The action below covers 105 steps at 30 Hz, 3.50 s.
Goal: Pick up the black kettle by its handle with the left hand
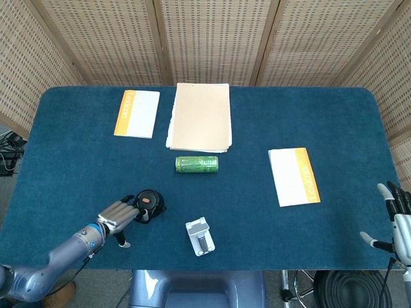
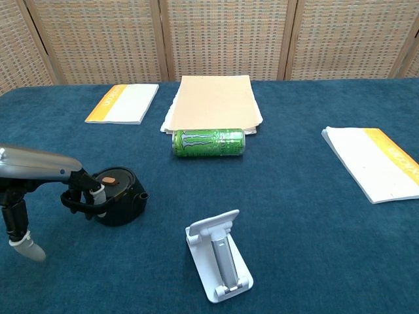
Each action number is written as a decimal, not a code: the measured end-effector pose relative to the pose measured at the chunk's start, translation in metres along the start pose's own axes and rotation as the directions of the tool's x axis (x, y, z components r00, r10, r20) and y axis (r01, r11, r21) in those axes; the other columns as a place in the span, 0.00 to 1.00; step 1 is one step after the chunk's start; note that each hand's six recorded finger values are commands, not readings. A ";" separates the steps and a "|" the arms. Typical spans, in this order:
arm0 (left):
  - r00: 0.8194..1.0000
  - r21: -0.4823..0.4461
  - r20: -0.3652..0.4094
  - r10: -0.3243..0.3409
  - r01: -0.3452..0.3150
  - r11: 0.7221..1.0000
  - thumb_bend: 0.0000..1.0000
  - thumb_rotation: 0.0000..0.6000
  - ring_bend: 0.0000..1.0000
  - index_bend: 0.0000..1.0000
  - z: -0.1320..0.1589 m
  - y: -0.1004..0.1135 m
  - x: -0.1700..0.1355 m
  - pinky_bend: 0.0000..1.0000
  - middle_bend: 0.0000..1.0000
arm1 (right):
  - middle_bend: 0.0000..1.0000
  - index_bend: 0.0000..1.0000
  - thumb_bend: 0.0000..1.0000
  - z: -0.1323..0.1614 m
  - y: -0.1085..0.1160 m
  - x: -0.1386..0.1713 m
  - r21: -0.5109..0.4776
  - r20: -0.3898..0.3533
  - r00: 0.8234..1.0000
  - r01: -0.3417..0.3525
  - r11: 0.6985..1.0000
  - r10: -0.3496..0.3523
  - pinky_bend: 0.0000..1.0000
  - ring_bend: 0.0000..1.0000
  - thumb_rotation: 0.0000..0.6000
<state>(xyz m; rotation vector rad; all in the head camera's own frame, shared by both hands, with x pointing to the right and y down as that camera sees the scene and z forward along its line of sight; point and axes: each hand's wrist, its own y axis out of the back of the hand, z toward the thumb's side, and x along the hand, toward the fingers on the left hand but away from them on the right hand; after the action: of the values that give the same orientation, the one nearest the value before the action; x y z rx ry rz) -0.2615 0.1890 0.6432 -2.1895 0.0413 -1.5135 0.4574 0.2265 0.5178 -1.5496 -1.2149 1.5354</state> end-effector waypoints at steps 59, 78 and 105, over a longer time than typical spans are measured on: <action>0.908 0.147 -0.032 0.418 -0.410 0.900 0.01 0.53 0.86 1.00 -0.049 0.038 -0.040 0.08 1.00 | 0.00 0.00 0.00 0.004 0.002 0.003 -0.001 -0.014 1.000 0.008 1.000 -0.008 0.00 0.00 1.00; 0.916 0.184 -0.028 0.400 -0.389 0.903 1.00 0.34 0.86 1.00 -0.048 0.043 -0.049 0.12 1.00 | 0.00 0.00 0.00 0.004 0.004 0.004 -0.008 -0.015 1.000 0.013 1.000 -0.013 0.00 0.00 1.00; 0.896 0.324 -0.051 0.441 -0.403 0.856 1.00 0.29 0.87 1.00 -0.049 0.042 -0.030 0.88 1.00 | 0.00 0.00 0.00 0.003 0.005 0.004 -0.009 -0.013 1.000 0.016 1.000 -0.016 0.00 0.00 1.00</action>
<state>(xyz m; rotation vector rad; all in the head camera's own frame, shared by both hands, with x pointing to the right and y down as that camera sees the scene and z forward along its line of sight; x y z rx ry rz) -0.3065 0.1422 0.6140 -1.6989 0.2918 -1.2986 0.4547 0.2276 0.5117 -1.5497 -1.2259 1.5090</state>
